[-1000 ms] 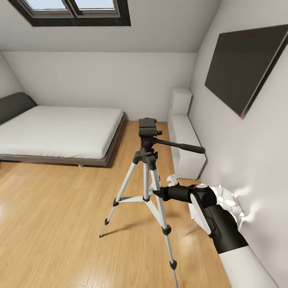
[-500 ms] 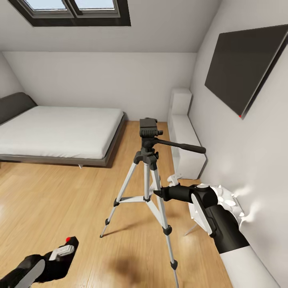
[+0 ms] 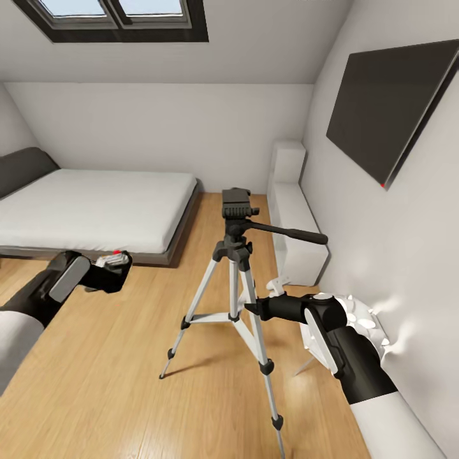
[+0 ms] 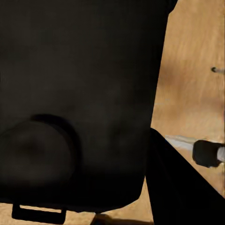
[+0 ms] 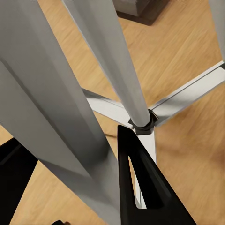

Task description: Attach the digital camera to the camera tripod in the bedroom.

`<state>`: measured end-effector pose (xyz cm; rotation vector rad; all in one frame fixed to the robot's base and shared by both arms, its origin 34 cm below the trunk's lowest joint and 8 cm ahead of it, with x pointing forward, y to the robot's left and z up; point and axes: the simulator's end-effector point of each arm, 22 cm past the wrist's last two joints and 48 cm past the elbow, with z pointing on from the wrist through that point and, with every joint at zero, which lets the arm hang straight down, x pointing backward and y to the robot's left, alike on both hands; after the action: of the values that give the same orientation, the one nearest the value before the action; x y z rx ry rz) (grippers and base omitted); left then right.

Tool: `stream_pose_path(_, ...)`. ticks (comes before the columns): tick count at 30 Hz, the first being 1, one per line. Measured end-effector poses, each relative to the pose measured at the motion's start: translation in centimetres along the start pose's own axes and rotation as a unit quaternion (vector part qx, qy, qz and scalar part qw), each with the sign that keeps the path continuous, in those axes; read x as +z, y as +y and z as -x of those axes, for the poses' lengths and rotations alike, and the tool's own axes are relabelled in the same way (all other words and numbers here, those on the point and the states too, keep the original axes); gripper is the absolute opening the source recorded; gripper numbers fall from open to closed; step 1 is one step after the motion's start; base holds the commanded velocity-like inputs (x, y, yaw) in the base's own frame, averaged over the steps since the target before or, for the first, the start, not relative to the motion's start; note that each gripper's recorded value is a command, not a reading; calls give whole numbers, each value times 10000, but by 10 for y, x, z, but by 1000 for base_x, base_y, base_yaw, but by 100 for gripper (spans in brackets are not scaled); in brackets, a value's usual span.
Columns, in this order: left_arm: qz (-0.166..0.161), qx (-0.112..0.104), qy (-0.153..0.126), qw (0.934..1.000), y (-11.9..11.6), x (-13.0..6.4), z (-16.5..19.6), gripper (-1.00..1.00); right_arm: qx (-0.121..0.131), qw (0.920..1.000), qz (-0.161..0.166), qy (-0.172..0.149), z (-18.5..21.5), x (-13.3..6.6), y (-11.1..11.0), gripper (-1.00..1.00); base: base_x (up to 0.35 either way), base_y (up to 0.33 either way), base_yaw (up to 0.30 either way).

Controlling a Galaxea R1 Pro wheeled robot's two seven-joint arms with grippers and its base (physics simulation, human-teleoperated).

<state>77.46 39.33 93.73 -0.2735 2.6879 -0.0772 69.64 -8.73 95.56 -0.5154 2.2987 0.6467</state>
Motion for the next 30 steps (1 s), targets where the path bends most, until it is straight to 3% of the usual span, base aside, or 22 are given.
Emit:
stream_pose_path(4,-309,97,-948,9950,-55,-78,127,-100,-10,10000,1,0,1,0,0,-100,0,0,0)
stream_pose_path(7,-511,72,-1439,9883,-85,-132,190,-100,-11,10000,3,2,0,0,1,-100,0,0,0)
stream_pose_path(9,-629,43,-1527,9863,-102,-147,209,-100,-9,10000,2,2,1,0,0,-100,0,0,0)
stream_pose_path(11,-900,6,-1636,9824,-139,-176,236,-100,-8,10000,2,4,0,0,1,-100,0,0,0)
stream_pose_path(12,-878,56,-1620,9829,-157,-188,249,-100,-17,10000,-2,2,1,0,0,-100,0,0,0)
stream_pose_path(13,-1166,38,-1713,9783,-182,-209,259,-100,-10,10000,2,4,0,-1,1,-100,0,0,0)
stream_pose_path(15,-1154,162,-1698,9786,-212,-230,272,-100,-19,10000,-1,3,1,0,1,-100,0,0,0)
stream_pose_path(16,-1416,148,-1739,9744,-235,-247,277,-100,-12,10000,2,5,0,-1,1,-100,0,0,0)
stream_pose_path(17,-1348,281,-1751,9749,-250,-257,280,-100,-23,10000,-2,5,1,0,1,-100,0,0,0)
stream_pose_path(23,-1702,384,-1723,9695,-295,-284,281,-100,-34,10000,-2,4,1,0,2,-100,0,0,0)
stream_pose_path(30,-1841,412,-1707,9671,-306,-290,279,-100,-36,10000,-4,2,2,0,2,-100,0,0,0)
